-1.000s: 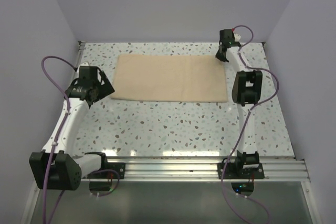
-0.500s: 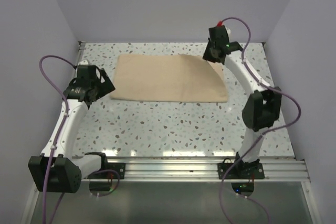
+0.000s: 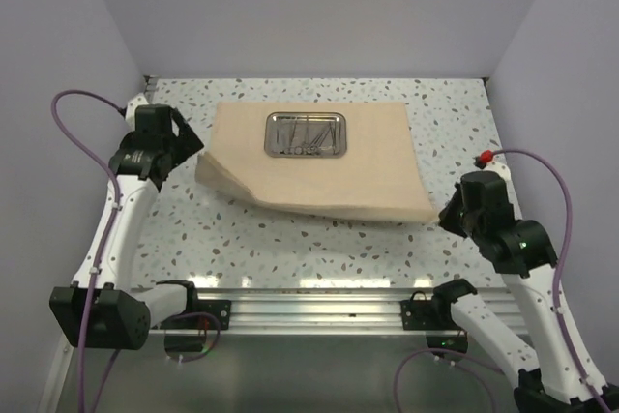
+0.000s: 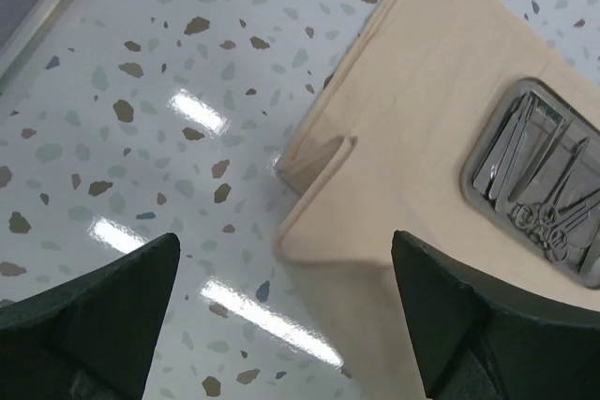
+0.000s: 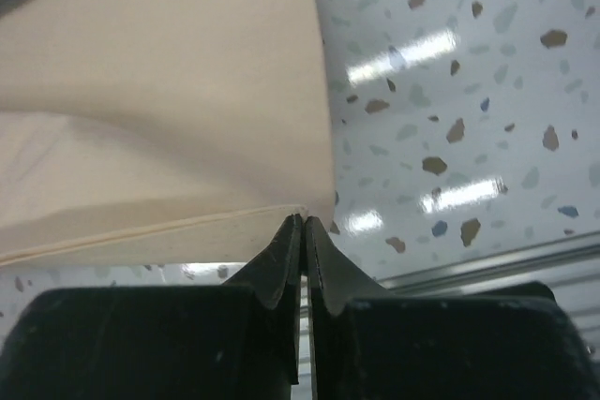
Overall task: Open and lay out the surgical kit
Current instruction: Open the surgical kit at the center of the board, then move the surgical kit at the center of the board.
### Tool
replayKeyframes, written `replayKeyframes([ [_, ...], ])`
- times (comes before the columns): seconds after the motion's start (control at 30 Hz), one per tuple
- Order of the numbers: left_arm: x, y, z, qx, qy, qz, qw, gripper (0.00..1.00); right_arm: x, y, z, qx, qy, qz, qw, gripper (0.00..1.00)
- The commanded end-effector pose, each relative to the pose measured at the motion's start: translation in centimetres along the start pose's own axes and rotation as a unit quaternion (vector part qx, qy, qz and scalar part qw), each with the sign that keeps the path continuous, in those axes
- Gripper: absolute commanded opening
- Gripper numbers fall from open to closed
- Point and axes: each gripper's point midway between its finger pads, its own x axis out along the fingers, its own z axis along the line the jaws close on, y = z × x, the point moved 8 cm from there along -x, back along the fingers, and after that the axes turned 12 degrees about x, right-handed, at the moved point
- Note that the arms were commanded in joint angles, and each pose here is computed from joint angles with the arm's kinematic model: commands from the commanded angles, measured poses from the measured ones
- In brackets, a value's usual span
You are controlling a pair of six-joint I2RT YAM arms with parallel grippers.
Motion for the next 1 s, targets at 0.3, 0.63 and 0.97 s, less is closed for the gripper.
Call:
replayKeyframes([
  [0.3,-6.0,-7.2,0.1,-0.065,-0.032,-0.116,0.991,1.00,0.7,4.2,-3.1,-0.022,0.111,0.139,0.984,0.99],
  [0.63,3.1,4.0,-3.8,0.052,0.132,0.100,0.985,0.94,2.2,0.4,3.0,-0.020,-0.003,0.113,0.993,0.98],
  [0.97,5.8,6.7,-6.3,0.140,0.127,0.160,0.969,0.95,17.9,-1.5,12.7,-0.047,0.004,0.183,0.982,0.98],
])
